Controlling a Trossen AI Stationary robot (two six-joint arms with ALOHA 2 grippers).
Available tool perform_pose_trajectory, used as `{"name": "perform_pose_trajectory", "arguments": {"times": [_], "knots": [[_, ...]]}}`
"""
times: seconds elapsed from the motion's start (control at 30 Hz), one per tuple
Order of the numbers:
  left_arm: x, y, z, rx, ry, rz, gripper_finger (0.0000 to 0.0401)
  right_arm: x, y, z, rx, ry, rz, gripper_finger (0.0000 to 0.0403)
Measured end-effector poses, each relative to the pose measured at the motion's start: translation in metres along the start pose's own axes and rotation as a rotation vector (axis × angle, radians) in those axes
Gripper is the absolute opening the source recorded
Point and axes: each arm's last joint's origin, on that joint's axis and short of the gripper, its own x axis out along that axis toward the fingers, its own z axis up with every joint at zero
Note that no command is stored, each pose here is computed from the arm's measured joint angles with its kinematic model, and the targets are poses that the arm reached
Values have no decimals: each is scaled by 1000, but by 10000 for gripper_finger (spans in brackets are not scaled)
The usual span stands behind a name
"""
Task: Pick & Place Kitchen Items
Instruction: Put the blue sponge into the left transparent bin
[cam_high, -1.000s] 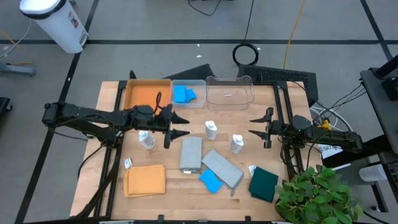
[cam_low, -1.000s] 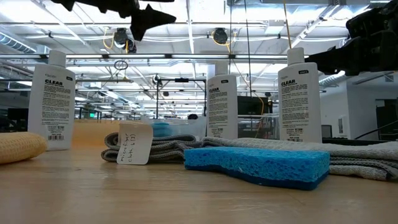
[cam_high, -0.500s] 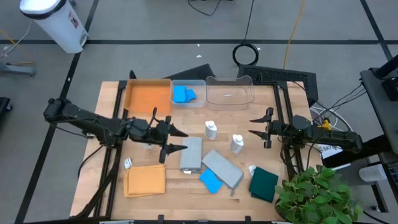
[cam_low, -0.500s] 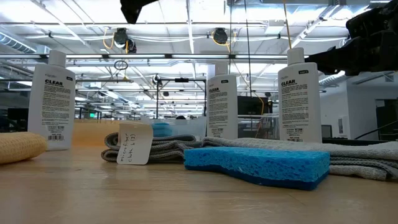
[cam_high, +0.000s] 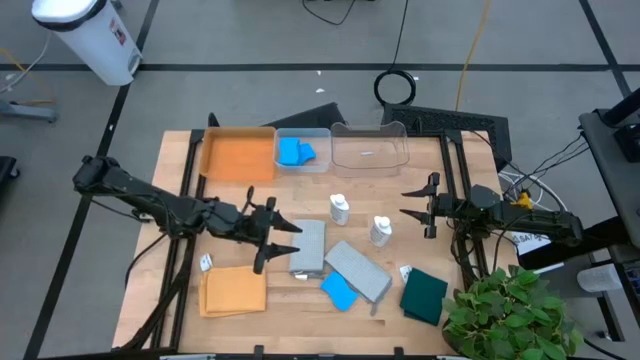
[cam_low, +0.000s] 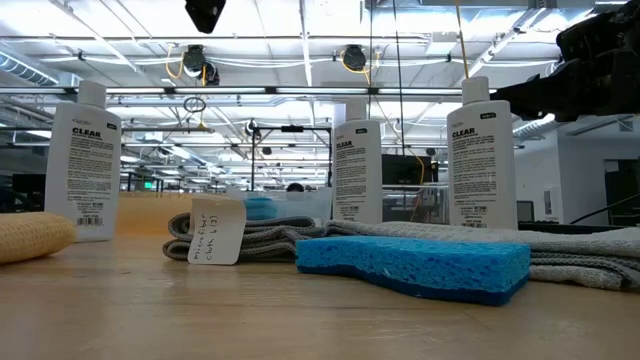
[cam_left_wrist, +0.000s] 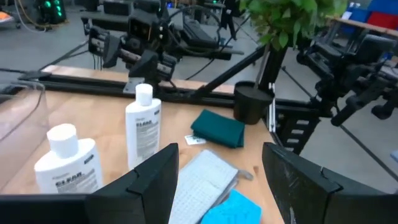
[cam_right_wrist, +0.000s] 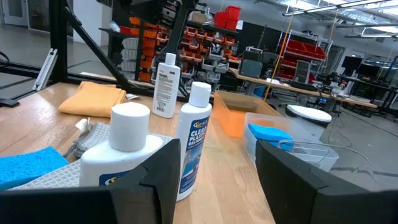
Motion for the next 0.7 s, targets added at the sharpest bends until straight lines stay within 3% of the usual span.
{"name": "perform_pose_trajectory", "arguments": {"times": [0.7], "knots": [[-2,-15,-4,0,14,-59,237,0,0,0,0,0,0,181]]}}
